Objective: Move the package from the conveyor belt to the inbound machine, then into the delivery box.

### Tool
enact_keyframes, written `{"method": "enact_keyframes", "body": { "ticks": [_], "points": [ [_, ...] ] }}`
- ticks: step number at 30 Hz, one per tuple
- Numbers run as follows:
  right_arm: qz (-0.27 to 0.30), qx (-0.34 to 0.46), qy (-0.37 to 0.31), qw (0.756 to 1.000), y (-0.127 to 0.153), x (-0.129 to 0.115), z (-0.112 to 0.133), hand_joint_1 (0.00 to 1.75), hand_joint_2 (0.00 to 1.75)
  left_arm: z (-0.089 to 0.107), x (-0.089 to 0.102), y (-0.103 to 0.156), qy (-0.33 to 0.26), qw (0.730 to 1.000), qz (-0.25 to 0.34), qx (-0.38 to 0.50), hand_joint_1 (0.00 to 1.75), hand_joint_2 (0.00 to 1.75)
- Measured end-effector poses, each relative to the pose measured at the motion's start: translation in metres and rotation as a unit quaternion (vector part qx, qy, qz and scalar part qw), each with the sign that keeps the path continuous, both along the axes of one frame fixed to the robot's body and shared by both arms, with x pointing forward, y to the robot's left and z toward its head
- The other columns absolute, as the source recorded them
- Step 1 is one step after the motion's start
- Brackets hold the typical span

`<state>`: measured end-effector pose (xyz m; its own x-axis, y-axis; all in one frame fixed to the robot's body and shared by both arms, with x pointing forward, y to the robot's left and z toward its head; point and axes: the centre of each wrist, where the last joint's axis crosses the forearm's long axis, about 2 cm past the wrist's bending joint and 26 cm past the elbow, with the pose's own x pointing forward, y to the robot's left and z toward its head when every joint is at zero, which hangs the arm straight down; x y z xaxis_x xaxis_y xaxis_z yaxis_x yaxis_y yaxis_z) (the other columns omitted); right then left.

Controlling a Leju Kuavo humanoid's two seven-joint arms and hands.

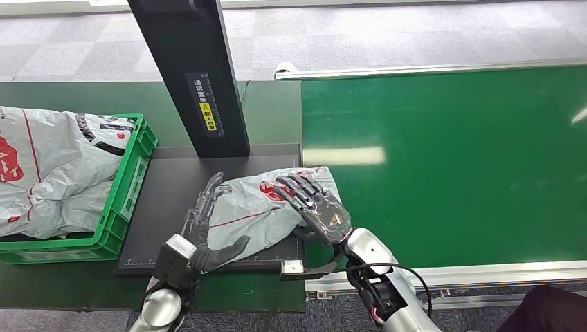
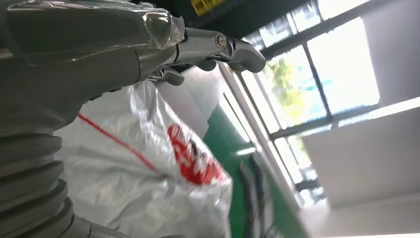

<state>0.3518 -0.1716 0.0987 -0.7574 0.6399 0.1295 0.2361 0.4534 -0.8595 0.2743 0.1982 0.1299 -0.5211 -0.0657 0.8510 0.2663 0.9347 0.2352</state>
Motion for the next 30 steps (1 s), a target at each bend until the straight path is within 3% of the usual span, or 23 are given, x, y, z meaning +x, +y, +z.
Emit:
{"method": "enact_keyframes", "body": {
  "ticks": [5,12,17,24,25,28,29,30],
  "points": [
    [-0.003,0.009,0.004,1.0,-0.001,0.0,0.0,0.0,1.75,-0.003,-0.004,-0.02,-0.01,0.975,-0.034,0.221,0.0,1.75],
    [-0.002,-0.002,0.001,1.0,-0.003,0.0,-0.001,0.0,1.75,-0.02,0.0,-0.04,-0.011,0.889,-0.046,0.455,0.0,1.75],
    [-0.002,-0.01,0.003,1.0,-0.006,-0.002,-0.004,0.0,1.75,-0.034,0.004,-0.046,-0.021,0.845,-0.067,0.53,0.0,1.75],
    [-0.011,-0.017,0.008,1.0,-0.013,-0.006,-0.011,0.0,1.75,-0.036,0.015,-0.05,0.003,0.823,-0.06,0.565,0.0,1.75],
    [-0.012,-0.018,0.009,1.0,-0.014,-0.006,-0.012,0.0,1.75,-0.036,0.015,-0.051,0.007,0.822,-0.057,0.567,0.17,1.75],
    [-0.016,-0.017,0.012,1.0,-0.015,-0.007,-0.013,0.0,1.75,-0.037,0.017,-0.052,0.012,0.821,-0.05,0.569,1.43,1.75],
    [-0.017,-0.017,0.013,1.0,-0.016,-0.008,-0.014,0.0,1.75,-0.037,0.017,-0.053,0.011,0.822,-0.045,0.567,1.69,1.75],
    [-0.018,-0.016,0.014,1.0,-0.016,-0.008,-0.014,0.0,1.75,-0.037,0.017,-0.052,0.009,0.824,-0.038,0.565,1.75,1.75]
  ]
}}
